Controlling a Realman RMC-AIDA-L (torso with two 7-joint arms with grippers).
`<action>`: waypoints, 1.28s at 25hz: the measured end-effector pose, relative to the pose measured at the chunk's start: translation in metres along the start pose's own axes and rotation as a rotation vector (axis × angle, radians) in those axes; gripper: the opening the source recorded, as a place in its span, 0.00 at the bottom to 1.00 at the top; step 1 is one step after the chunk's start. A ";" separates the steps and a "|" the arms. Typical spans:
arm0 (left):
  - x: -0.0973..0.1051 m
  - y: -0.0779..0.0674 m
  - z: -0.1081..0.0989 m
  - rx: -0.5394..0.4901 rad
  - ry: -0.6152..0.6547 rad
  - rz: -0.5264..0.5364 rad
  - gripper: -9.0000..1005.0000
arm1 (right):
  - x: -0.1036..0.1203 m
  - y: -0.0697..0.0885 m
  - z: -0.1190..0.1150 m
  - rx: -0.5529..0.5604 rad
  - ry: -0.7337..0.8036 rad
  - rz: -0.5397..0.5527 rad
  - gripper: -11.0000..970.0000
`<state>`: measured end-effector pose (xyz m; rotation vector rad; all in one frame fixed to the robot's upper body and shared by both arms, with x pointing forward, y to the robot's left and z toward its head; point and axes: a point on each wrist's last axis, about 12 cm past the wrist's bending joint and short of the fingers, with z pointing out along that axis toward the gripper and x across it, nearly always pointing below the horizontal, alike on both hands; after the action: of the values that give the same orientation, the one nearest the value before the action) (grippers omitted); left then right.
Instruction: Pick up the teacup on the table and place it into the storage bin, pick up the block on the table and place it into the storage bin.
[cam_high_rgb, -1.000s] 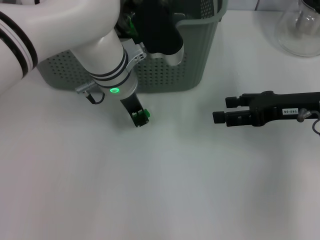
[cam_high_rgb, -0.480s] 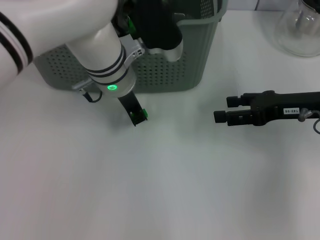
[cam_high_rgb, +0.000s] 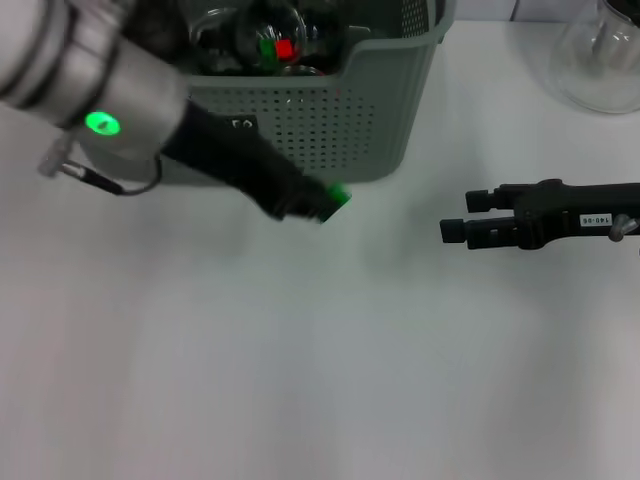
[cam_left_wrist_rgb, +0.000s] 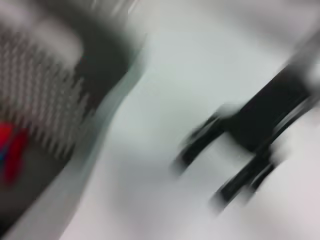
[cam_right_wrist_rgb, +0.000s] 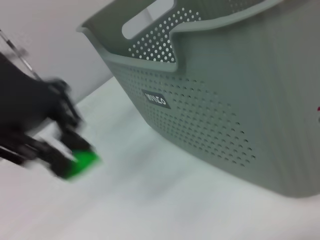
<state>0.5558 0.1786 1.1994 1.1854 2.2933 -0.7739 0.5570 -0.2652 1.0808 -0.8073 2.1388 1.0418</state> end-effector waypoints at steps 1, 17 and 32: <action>-0.002 0.000 -0.011 0.059 -0.070 0.001 0.19 | 0.000 0.000 -0.001 0.001 0.001 0.000 0.88; -0.095 0.080 -0.028 -0.288 -0.358 0.009 0.23 | -0.002 -0.005 -0.009 0.022 0.004 -0.010 0.88; -0.099 0.099 0.027 -0.605 -0.082 0.044 0.28 | -0.003 -0.004 -0.009 0.015 0.006 -0.012 0.89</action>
<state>0.6947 0.1496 1.2122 0.8939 2.1885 -0.0824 0.5597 -0.2742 1.0853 -0.8161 2.1422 1.0171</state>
